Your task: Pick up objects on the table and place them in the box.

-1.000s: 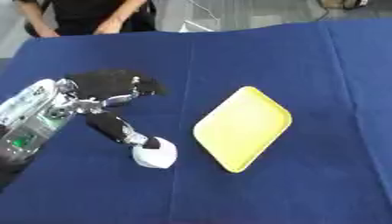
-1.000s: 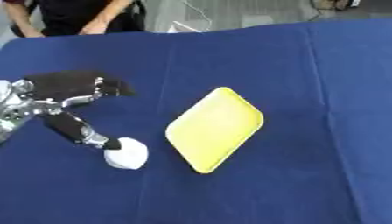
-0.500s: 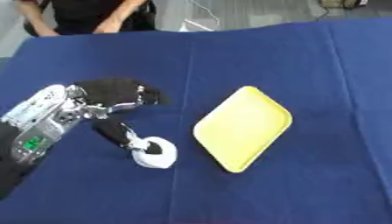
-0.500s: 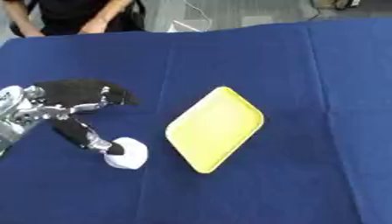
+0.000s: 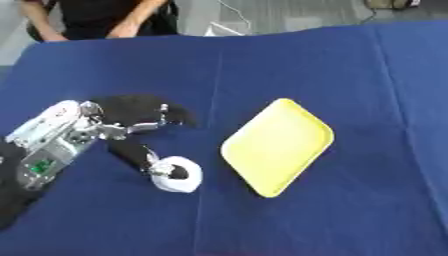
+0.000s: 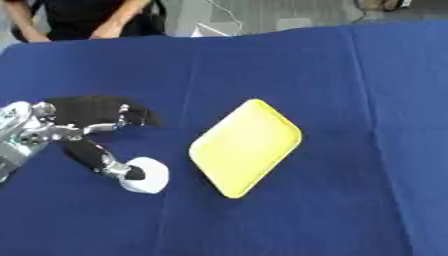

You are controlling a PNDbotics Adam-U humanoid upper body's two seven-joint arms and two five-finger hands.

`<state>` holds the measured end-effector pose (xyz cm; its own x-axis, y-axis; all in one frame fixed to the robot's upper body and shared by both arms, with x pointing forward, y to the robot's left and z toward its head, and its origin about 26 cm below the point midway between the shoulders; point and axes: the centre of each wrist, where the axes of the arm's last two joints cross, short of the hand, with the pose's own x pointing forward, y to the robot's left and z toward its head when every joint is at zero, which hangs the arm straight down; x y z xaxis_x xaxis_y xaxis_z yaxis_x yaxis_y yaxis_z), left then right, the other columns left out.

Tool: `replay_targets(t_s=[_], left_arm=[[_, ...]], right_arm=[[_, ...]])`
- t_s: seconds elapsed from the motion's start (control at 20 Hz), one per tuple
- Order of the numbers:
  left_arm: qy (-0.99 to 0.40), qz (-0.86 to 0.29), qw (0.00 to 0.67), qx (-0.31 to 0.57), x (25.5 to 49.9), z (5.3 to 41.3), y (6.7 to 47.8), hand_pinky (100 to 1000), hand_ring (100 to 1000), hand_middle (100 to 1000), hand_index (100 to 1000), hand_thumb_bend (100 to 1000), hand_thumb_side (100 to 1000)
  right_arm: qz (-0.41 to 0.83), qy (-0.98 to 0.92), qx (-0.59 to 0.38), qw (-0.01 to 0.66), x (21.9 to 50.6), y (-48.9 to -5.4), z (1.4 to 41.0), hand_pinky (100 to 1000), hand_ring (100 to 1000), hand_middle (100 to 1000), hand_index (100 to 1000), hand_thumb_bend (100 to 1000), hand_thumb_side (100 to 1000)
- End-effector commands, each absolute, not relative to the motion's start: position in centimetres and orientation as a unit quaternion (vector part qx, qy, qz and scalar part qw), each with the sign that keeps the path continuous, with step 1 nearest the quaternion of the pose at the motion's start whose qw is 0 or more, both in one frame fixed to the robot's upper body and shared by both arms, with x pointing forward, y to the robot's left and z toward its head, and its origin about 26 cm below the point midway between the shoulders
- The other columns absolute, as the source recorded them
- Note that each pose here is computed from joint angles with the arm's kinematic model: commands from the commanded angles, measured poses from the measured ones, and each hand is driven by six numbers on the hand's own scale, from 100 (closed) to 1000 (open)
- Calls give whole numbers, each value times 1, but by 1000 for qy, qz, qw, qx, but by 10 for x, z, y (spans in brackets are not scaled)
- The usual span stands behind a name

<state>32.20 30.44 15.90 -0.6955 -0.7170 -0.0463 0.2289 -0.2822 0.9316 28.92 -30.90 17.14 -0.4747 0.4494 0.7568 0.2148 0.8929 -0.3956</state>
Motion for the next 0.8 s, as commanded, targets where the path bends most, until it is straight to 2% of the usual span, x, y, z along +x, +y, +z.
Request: replay_targets(t_s=[0.05,0.8], left_arm=[[-502,-775,301,238,323,161,306,910,897,870,967,632,1000],[-480,-798,297,210,324,146,304,909,897,868,966,628,1000]], right_arm=[[132,-856,-196,460,289,-309,181,777,789,832,950,100,921],[133,-856,-196,461,289,-309,181,777,790,833,950,100,921]])
